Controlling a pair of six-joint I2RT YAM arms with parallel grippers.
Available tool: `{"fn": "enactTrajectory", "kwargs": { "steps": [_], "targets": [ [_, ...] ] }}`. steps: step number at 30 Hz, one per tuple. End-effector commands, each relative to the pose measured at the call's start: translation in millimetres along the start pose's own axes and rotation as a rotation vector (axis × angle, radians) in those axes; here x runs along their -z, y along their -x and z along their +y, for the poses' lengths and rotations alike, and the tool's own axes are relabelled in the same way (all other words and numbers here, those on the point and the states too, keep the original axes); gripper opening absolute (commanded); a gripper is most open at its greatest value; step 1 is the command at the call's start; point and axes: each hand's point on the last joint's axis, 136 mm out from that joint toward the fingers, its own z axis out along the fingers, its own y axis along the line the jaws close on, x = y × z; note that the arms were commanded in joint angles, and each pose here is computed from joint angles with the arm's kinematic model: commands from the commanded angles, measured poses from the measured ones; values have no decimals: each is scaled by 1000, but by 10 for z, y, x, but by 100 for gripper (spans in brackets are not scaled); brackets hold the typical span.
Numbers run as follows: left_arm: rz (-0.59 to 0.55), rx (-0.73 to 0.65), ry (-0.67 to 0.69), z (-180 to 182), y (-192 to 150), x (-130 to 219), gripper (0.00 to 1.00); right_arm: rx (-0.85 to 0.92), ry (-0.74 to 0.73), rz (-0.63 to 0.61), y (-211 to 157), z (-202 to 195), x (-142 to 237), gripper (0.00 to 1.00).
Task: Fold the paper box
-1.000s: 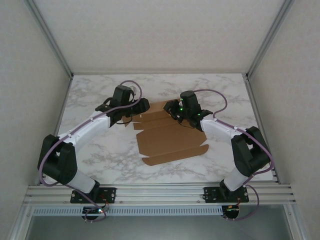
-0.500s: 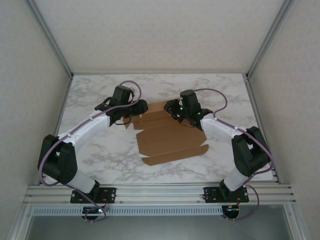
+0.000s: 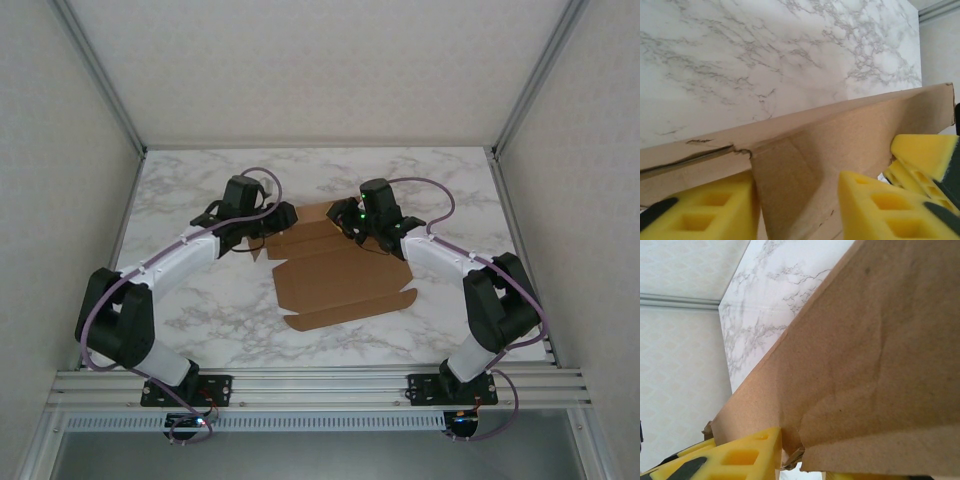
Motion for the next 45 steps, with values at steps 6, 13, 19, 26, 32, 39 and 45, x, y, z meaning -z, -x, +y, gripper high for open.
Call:
{"fn": "enactTrajectory", "kwargs": {
  "steps": [6,13,19,26,32,39,45],
  "targets": [
    [-40,6,-37,-50,90,-30,17,-35,-17,19,-3,-61,-59,25],
    [-50,5,-20,9,96,-14,16,-44,-29,5,14,-93,-54,25],
    [-126,-4,114,263,184,231,58,-58,-39,-22,78,-98,-38,26],
    [-187,43,145,403,91,470,48,-63,-37,-34,142,-44,-60,27],
    [-132,76,208,673,-217,275,44,-60,-35,-31,142,-41,-83,27],
    [-130,96,305,890,-307,20,47,-55,-34,-30,132,-44,-72,27],
    [-156,93,350,948,-286,-164,47,-48,-30,-27,130,-2,-85,27]
  ]
}}
